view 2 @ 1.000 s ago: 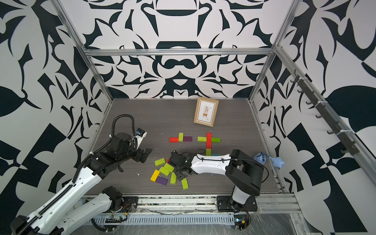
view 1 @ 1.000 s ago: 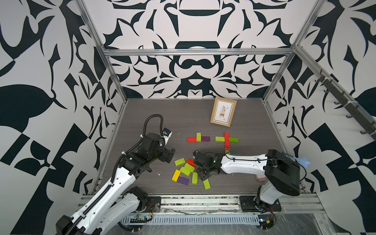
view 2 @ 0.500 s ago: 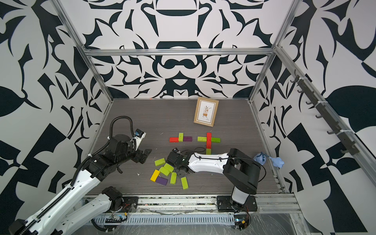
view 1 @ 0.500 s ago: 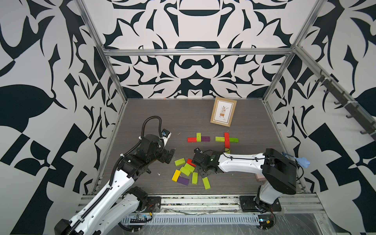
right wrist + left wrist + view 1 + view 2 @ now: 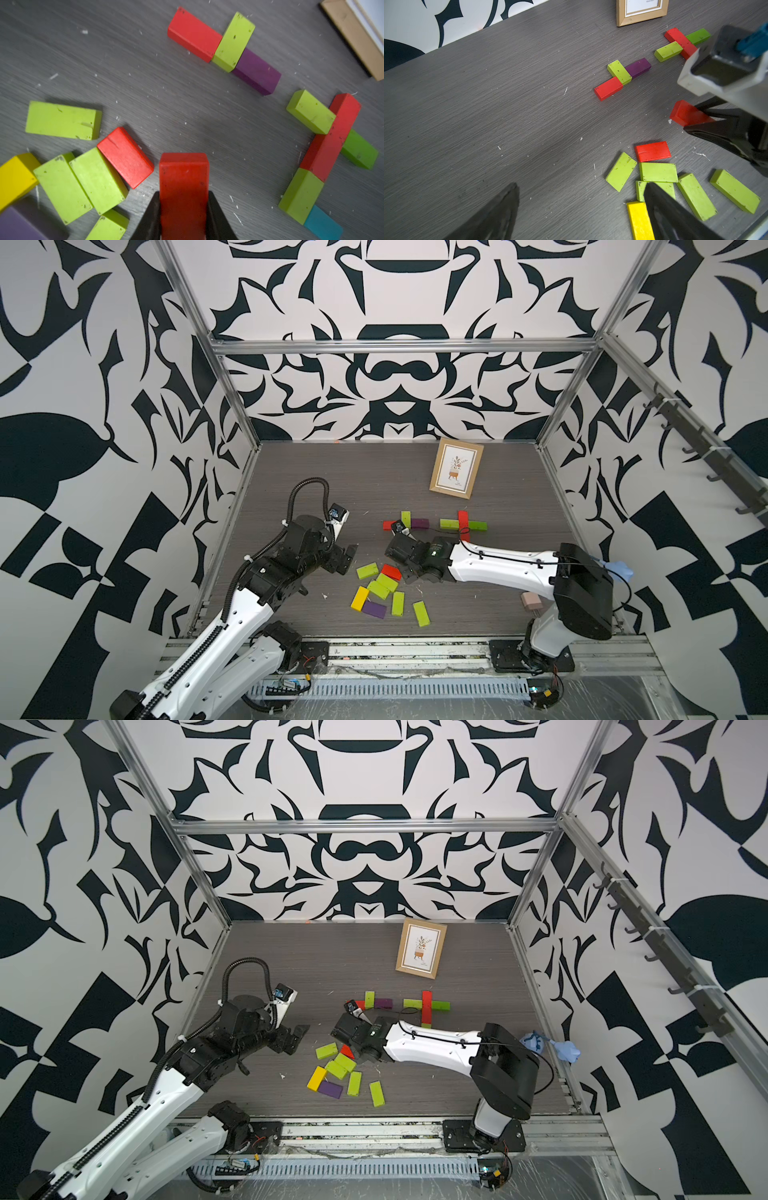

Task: Assemble the letter t with building blocks
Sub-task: Pick up the building block from the center of the board, then assemble the building block at the center of the board.

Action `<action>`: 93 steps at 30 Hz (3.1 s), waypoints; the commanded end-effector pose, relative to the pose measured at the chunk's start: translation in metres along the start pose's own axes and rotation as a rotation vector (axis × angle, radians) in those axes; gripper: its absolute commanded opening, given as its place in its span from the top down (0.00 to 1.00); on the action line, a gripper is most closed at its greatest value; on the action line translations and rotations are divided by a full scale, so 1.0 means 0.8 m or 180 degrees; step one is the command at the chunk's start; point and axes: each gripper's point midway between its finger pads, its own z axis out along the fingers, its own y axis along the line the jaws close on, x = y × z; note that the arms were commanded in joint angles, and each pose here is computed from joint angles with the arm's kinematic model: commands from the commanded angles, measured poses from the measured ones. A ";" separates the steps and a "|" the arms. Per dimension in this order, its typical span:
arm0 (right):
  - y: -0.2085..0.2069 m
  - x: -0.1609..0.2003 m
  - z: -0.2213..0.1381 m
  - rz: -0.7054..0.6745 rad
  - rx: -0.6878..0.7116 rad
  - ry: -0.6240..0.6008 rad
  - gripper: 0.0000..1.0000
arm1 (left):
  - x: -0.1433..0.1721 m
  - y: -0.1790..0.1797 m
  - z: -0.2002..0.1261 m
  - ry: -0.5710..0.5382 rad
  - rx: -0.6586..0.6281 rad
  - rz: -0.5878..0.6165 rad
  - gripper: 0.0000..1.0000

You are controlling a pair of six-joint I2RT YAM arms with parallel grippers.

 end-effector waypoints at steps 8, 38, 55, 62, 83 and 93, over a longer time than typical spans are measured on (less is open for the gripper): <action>-0.036 -0.051 -0.029 0.0438 0.0123 -0.0395 1.00 | 0.001 0.002 -0.001 -0.0022 -0.0030 -0.0049 0.02; -0.022 -0.062 0.081 0.1187 0.0223 0.0467 1.00 | 0.000 0.002 -0.003 -0.0040 -0.0026 -0.0044 0.03; -0.027 -0.047 0.109 0.1393 0.0071 0.0672 1.00 | 0.001 0.002 -0.002 -0.0024 -0.0025 -0.0045 0.03; -0.018 -0.045 0.117 0.1422 -0.0047 0.0810 1.00 | 0.000 0.002 -0.002 -0.0032 -0.0022 -0.0041 0.03; -0.034 -0.046 0.129 0.1561 0.0063 0.0867 0.90 | 0.001 0.002 -0.001 -0.0021 -0.0027 -0.0033 0.03; -0.038 -0.048 0.133 0.1602 0.0100 0.0897 0.87 | 0.001 0.003 -0.001 -0.0020 -0.0039 -0.0033 0.03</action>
